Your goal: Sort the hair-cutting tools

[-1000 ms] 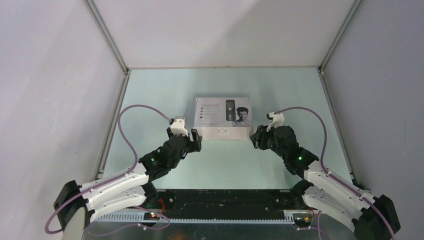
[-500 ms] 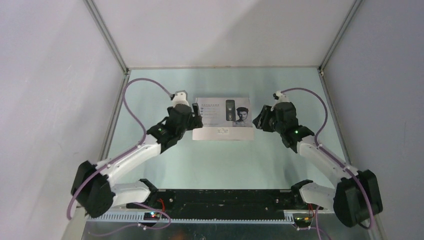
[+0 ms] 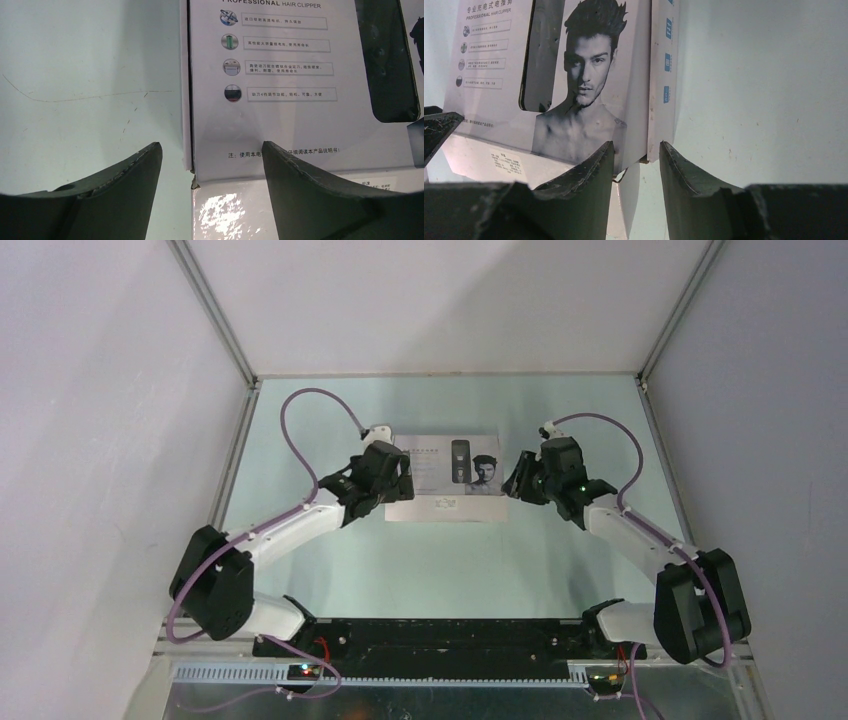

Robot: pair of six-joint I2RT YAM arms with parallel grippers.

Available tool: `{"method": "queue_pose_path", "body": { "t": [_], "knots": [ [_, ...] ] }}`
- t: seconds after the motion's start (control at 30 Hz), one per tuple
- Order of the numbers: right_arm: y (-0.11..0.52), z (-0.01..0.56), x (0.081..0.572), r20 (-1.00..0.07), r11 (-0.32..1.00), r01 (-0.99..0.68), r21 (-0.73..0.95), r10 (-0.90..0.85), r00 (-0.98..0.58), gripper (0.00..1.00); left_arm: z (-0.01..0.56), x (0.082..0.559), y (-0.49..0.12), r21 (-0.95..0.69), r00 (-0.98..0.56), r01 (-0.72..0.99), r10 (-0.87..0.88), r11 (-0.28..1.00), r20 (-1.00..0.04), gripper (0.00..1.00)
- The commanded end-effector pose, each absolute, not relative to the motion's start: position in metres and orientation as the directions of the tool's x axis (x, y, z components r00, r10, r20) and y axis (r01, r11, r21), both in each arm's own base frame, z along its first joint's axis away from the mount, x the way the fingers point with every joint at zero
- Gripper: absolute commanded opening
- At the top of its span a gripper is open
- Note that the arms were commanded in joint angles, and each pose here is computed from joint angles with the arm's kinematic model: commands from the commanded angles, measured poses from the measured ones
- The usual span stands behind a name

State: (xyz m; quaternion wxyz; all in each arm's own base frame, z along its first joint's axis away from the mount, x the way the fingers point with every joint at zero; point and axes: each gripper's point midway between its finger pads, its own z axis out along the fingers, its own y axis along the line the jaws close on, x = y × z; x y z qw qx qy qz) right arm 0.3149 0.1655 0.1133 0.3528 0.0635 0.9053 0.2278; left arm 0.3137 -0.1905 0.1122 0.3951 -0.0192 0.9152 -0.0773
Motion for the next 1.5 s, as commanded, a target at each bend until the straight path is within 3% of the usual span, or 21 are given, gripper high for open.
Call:
{"method": "queue_pose_path", "body": {
  "t": [0.0,0.17,0.4,0.53,0.9,1.47],
  "knots": [
    [0.163,0.109,0.297,-0.563,0.900,-0.028,0.435,0.247,-0.789,0.42,0.096,0.300,-0.184,-0.119,-0.750,0.022,-0.062,0.993,-0.659,0.79],
    [0.167,0.127,0.290,-0.580,0.883,-0.059,0.466,0.254,-0.774,0.44,0.107,0.295,-0.187,-0.160,-0.747,0.034,-0.081,0.987,-0.659,0.81],
    [0.171,0.142,0.280,-0.576,0.858,-0.079,0.507,0.269,-0.772,0.59,0.125,0.290,-0.186,-0.200,-0.729,0.036,-0.111,0.979,-0.676,0.84],
    [0.172,0.146,0.273,-0.598,0.860,-0.107,0.499,0.253,-0.761,0.62,0.134,0.284,-0.182,-0.215,-0.711,0.040,-0.123,0.976,-0.692,0.85],
    [0.168,0.129,0.249,-0.589,0.882,-0.099,0.461,0.220,-0.778,0.61,0.129,0.261,-0.176,-0.283,-0.711,0.057,-0.160,0.957,-0.685,0.86],
    [0.171,0.130,0.255,-0.605,0.874,-0.097,0.476,0.246,-0.757,0.58,0.135,0.268,-0.178,-0.304,-0.688,0.040,-0.195,0.952,-0.699,0.86]
  ]
}}
